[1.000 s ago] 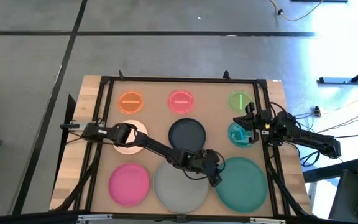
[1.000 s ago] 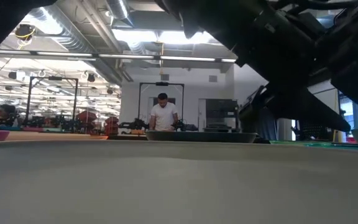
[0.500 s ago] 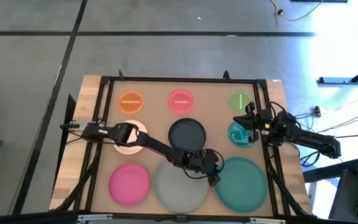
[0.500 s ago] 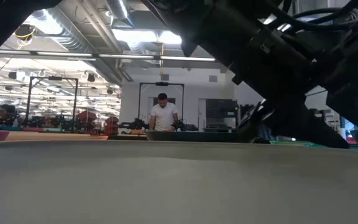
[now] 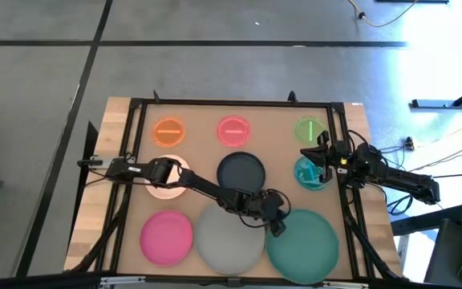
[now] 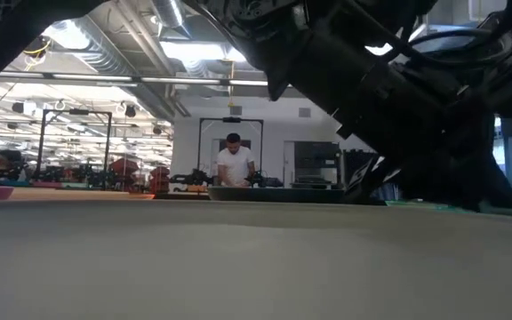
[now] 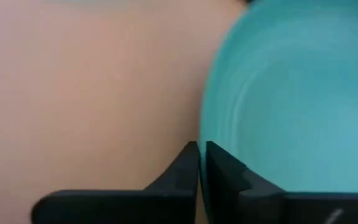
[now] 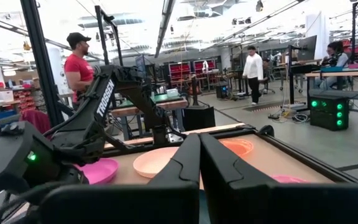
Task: Stack plastic plates
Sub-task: Stack the dark green plate on top of the gray plate
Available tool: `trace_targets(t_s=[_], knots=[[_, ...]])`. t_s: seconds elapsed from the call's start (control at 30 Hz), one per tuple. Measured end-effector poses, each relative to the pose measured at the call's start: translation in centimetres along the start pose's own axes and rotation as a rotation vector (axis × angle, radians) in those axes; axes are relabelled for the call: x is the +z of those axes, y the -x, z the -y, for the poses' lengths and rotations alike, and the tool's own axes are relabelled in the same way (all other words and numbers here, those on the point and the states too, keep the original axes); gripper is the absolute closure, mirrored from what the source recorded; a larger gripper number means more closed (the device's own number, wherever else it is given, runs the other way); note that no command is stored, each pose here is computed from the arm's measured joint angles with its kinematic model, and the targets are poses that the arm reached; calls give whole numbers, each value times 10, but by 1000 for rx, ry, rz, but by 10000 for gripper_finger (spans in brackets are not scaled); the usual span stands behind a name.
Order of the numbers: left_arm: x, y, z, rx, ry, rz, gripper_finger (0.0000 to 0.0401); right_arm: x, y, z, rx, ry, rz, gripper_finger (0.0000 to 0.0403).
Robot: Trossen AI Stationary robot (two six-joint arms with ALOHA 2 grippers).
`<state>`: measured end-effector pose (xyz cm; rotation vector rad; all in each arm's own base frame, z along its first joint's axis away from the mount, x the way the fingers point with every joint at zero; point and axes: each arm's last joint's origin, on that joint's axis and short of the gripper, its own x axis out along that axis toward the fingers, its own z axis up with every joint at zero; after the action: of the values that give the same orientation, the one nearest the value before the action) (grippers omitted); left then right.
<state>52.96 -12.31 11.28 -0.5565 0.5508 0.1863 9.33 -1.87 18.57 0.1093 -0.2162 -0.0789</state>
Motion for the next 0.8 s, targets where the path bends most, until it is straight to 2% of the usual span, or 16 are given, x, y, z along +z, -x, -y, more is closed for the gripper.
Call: trace_targets(t_s=[0.33,0.53,0.8], knots=[[7,0,2,-22,-26,69,396,0,0,0,-11,-1,-3,400],[6,2,7,-61,-30,44,398,5,0,1,-55,2,-22,400],[14,29,30,-70,-85,1,399,21,2,-4,-3,-11,-56,400]])
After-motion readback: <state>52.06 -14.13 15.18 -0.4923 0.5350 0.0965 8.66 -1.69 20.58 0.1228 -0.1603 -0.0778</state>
